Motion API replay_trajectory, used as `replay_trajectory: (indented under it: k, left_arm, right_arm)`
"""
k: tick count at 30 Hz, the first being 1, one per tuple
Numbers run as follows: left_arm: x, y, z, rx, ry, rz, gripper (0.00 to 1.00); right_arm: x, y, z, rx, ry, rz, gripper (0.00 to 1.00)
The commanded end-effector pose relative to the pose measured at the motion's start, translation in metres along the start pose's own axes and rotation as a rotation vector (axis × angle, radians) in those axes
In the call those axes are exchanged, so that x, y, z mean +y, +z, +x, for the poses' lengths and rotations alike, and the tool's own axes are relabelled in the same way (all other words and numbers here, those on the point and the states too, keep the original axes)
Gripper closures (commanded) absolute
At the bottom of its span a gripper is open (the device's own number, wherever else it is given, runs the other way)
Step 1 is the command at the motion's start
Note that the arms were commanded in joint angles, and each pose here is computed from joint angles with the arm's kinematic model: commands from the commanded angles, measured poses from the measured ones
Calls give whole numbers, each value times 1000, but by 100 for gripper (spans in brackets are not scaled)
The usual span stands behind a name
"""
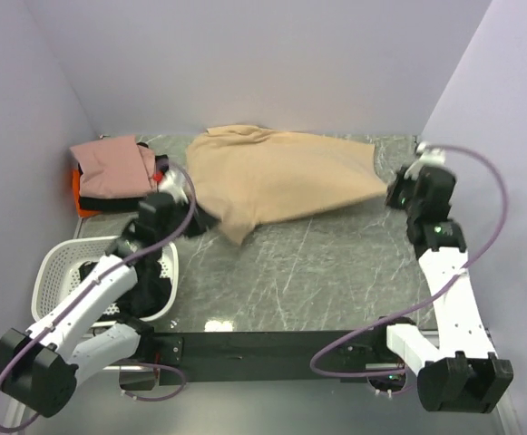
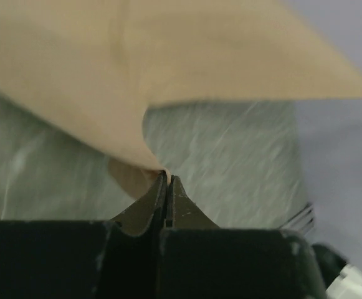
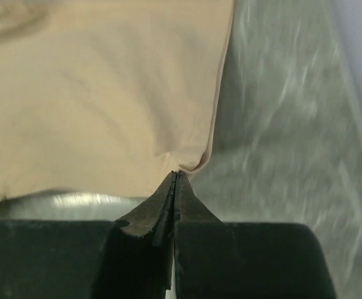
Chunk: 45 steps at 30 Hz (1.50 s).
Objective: Fold and stack the t-shirts
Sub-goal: Flatten the tshirt out
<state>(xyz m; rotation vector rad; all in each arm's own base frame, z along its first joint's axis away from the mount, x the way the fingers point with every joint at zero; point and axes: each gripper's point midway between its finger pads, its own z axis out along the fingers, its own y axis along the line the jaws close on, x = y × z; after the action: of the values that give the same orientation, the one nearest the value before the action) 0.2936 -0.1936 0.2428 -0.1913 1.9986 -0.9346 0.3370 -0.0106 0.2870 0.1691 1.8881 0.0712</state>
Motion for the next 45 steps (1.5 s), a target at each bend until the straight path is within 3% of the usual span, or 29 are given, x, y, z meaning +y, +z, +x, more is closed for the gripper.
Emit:
replay_trajectory:
  k: [1, 8, 14, 20, 23, 24, 26, 27, 28, 29, 32, 37, 39, 45]
  left_arm:
    - [4, -27, 34, 22, -54, -22, 99]
    - [38, -57, 102, 215, -60, -107, 99]
    - [47, -69, 121, 285, -51, -119, 99]
    - [32, -77, 138, 378, -36, -28, 99]
    - [19, -85, 153, 454, -15, 49, 93]
    - [14, -89, 159, 482, -1, 74, 86]
    - [5, -97, 168, 526, 25, 109, 79]
    - [2, -100, 170, 535, 34, 122, 69]
    - [0, -102, 170, 541, 48, 132, 63]
    - [-2, -104, 170, 543, 58, 136, 58]
    - [-6, -101, 157, 488, 79, 123, 41]
    - [-23, -74, 120, 344, 97, 105, 35]
    - [-18, -58, 107, 298, 105, 27, 35]
    - [-32, -41, 41, 60, 73, -81, 36]
  right_arm:
    - [0, -26, 18, -18, 21, -9, 100]
    - [-33, -44, 42, 64, 77, 195, 100]
    - [-53, -43, 70, 141, 97, 314, 100]
    - [-63, -54, 76, 127, 124, 377, 100]
    - [-71, -66, 72, 77, 152, 432, 100]
    - [-75, -71, 69, 53, 167, 459, 100]
    - [-79, -83, 61, -11, 194, 480, 95]
    - [-81, -88, 58, -38, 212, 490, 87]
    - [-84, -98, 52, -93, 229, 508, 67]
    - [-85, -102, 47, -134, 242, 510, 61]
    - [-88, -121, 31, -267, 303, 513, 50]
    - [-73, -129, 15, -379, 325, 397, 47]
    - [-66, -120, 17, -350, 311, 357, 47]
    - [-33, -53, 55, -82, 254, 202, 48]
